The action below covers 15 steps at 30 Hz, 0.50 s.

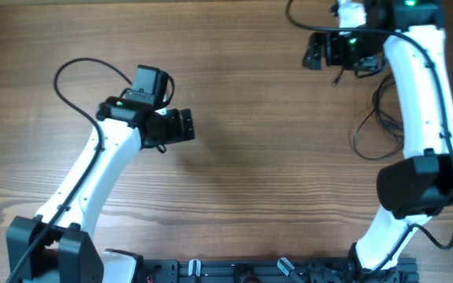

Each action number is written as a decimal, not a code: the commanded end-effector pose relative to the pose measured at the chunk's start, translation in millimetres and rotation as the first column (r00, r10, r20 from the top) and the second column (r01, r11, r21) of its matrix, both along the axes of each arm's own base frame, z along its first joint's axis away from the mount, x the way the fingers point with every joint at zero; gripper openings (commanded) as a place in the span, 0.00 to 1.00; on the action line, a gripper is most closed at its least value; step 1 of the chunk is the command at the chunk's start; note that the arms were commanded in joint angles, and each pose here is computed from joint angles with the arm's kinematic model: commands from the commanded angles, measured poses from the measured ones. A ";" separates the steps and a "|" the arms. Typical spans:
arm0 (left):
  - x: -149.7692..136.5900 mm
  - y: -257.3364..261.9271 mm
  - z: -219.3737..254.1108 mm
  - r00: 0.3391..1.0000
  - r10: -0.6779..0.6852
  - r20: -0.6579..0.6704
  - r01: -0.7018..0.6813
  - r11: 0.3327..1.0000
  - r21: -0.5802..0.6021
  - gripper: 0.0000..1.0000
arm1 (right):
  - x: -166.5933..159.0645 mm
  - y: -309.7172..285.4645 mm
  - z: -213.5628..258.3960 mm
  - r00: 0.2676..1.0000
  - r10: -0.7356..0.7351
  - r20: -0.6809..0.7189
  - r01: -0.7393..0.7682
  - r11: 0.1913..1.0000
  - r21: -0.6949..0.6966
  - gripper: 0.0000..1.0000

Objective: Untangle cables

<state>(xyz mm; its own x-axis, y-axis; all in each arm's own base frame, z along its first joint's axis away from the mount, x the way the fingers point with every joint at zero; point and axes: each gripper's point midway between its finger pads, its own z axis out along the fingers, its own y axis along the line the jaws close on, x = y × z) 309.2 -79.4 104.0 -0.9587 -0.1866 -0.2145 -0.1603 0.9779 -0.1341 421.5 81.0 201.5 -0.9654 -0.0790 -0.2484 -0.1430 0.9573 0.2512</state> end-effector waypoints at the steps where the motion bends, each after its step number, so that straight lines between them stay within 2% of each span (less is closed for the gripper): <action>1: -19.8 29.1 4.2 0.991 0.104 -0.089 -0.100 0.994 0.044 1.00 | -7.4 0.4 -15.2 0.998 0.006 -0.061 -0.008 1.000 -0.029 1.00; 3: -38.7 44.0 1.9 0.966 0.192 -0.172 -0.183 0.981 0.063 1.00 | -17.8 -0.6 -26.4 0.993 0.006 -0.115 -0.010 0.999 -0.034 0.99; 6: -50.5 52.9 2.1 0.948 0.228 -0.222 -0.219 0.974 0.063 1.00 | -31.3 -2.0 -43.8 0.983 0.005 -0.185 -0.013 0.999 -0.040 1.00; 11: -63.1 53.7 2.3 0.946 0.198 -0.258 -0.185 0.980 0.075 1.00 | -52.2 -4.2 -67.5 0.961 0.003 -0.275 -0.017 0.999 -0.048 1.00; 15: -74.2 54.8 4.4 0.952 0.199 -0.233 -0.188 0.980 0.068 1.00 | -54.9 -7.5 -69.0 0.970 -0.029 -0.241 0.014 0.998 -0.062 1.00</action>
